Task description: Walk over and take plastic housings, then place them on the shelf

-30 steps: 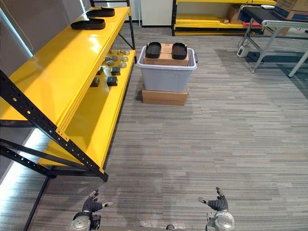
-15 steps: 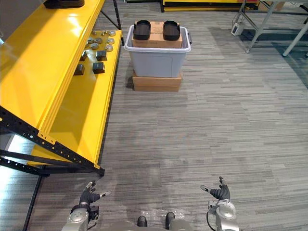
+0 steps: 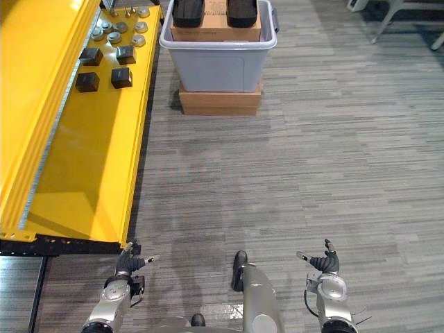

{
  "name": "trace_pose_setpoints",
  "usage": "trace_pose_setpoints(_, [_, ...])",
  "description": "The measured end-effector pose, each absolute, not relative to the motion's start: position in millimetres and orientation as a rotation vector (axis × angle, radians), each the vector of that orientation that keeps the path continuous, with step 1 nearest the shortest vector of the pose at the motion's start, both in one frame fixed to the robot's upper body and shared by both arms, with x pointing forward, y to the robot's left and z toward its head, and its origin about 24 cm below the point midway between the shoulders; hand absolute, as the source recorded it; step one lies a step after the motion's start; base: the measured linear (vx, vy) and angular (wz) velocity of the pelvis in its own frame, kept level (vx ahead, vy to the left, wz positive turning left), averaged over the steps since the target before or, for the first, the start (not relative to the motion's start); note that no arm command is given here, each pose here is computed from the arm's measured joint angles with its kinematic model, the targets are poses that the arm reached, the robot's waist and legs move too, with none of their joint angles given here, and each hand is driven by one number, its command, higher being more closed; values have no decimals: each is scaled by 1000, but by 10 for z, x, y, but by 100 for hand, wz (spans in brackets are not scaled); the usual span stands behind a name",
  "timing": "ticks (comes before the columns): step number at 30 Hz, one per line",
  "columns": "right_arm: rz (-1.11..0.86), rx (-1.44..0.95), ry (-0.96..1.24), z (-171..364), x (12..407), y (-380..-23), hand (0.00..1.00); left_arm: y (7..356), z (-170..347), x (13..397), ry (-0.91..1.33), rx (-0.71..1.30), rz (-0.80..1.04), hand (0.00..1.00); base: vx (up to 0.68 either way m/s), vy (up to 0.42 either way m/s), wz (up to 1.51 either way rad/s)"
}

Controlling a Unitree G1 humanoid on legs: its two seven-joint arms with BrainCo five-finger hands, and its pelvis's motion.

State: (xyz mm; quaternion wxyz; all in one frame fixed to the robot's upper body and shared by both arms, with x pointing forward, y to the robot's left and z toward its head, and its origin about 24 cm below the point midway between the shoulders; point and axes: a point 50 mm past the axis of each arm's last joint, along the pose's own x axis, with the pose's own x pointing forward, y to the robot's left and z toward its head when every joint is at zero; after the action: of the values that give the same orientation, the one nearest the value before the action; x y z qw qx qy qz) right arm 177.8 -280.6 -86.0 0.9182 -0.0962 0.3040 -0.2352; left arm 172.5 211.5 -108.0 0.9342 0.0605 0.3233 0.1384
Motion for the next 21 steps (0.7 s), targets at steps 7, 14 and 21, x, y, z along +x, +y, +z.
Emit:
trace_pose_setpoints(7, [-504,-196,692,-962,1606,-2853,0,2066,-1129,1644,689,121,265,0,347,-34,-5])
trace_pose_setpoints(14, [-513,-163,787,-1120,1472,-2789,0,1928,-1297,1476,799,77,247,0,598,119,-24])
trace_pose_setpoints(21, [-505,-149,791,-1148,1465,-2729,0,1953,-1271,1548,782,80,247,0,604,70,11])
